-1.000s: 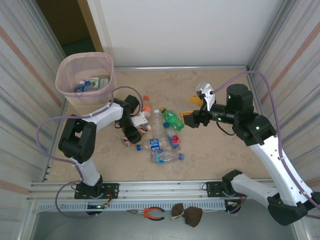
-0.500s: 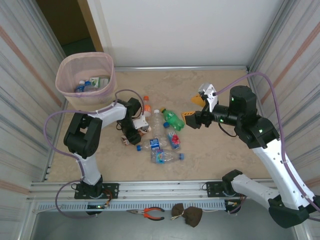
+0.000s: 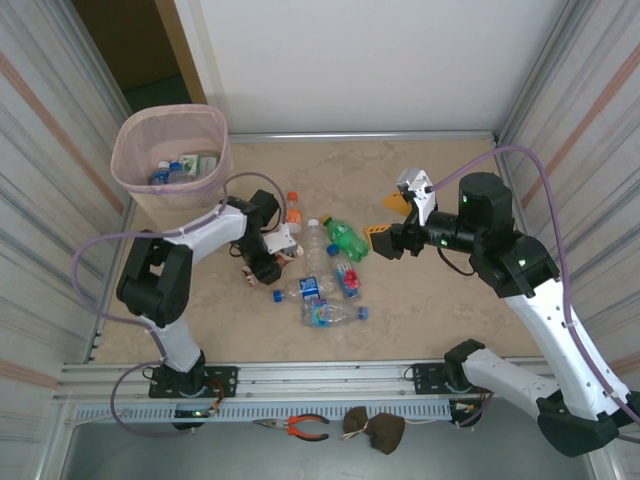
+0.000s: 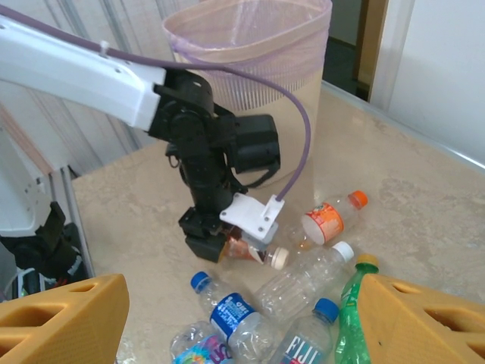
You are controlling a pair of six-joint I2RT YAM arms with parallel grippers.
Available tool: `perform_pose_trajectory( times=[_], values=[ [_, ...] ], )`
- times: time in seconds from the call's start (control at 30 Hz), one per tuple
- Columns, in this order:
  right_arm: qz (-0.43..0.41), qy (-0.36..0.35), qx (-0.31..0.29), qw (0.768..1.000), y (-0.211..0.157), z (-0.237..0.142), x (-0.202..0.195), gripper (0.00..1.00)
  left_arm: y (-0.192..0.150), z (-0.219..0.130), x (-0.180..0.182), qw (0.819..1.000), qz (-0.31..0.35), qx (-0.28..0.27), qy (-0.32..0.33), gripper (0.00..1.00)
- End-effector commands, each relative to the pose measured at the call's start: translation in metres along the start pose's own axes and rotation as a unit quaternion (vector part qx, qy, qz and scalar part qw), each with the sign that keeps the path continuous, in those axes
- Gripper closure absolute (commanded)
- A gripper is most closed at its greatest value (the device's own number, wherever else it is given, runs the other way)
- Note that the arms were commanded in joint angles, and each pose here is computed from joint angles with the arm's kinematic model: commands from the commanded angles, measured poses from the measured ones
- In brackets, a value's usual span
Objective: Put the plastic bottles in the bin
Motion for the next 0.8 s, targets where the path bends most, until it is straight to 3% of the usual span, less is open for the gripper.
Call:
perform_pose_trajectory(
  times=[0.0, 0.3, 0.53, 0.77],
  values=[
    [-0.010, -0.007, -0.010, 1.000, 0.009, -0.009, 0.003, 0.22, 0.005, -0.029, -0.008, 0.999, 0.007, -0.047, 0.006, 0.46],
    [-0.010, -0.006, -0.010, 1.000, 0.010, -0.007, 0.002, 0.22, 0.021, -0.113, -0.004, 0.980, -0.007, -0.199, 0.030, 0.46],
    [-0.010, 0.001, -0.013, 1.000, 0.012, -0.003, 0.002, 0.22, 0.034, -0.203, -0.007, 0.940, -0.015, -0.338, 0.048, 0.46],
    [-0.013, 0.008, -0.016, 1.000, 0.016, -0.001, 0.004, 0.22, 0.038, -0.278, -0.001, 0.904, -0.036, -0.420, 0.077, 0.46]
  ],
)
Point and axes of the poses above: each hand's point on the last joint's axis, 136 mm out from that joint toward the fingers, its own z axis out along the fingers, its own x axis along the line the jaws close on, y = z × x, the point moved 1 cm from there along -z, back along the fingers, and after that the axes turned 1 degree about -z, right-handed, at the moved point
